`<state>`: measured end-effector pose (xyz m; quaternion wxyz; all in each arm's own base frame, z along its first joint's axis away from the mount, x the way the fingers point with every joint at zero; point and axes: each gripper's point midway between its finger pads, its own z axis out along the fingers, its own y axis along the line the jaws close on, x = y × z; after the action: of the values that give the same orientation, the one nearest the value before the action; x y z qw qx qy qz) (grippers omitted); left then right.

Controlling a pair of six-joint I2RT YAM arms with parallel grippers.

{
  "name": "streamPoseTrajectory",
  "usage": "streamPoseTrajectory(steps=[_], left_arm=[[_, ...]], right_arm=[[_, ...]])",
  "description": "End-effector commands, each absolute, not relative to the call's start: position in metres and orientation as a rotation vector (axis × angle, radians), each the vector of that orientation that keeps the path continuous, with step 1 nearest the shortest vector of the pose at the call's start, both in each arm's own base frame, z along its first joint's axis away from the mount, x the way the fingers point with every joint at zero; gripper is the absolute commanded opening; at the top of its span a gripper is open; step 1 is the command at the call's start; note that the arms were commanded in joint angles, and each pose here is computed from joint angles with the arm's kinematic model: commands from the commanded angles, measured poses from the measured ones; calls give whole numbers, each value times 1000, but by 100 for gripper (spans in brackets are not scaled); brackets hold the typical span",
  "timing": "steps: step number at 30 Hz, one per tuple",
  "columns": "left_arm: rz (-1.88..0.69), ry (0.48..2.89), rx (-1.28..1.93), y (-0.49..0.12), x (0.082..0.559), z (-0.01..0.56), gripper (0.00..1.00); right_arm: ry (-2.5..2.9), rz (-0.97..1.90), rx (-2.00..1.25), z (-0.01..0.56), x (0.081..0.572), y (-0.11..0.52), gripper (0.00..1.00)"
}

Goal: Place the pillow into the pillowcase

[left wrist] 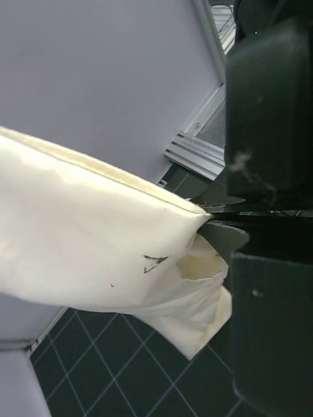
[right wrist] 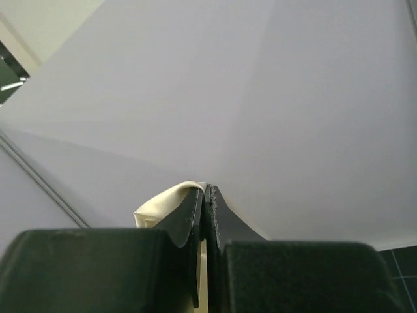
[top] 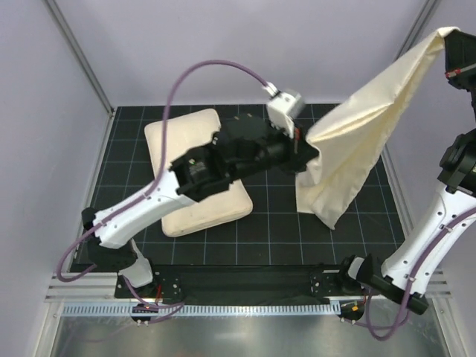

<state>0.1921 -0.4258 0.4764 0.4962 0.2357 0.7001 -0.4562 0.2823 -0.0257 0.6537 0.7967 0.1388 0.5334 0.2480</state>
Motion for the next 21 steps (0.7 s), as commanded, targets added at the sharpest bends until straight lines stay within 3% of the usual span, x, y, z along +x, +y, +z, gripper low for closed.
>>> streamPoseTrajectory(steps=[1,12,16,21], left_arm=[[-1096,1531,613,-458,166,500,0],[-1188,1444,780,-530,70,492,0],[-1288,1426,787,-543,45,502,0],[-1333,1500,661,-534,55,504,0]], right_arm=[[1119,725,223,664,245,-11,3],[944,613,174,729,197,-6,4],[947,808,161,747,211,-17,4],[1106,1010,163,715,268,-39,4]])
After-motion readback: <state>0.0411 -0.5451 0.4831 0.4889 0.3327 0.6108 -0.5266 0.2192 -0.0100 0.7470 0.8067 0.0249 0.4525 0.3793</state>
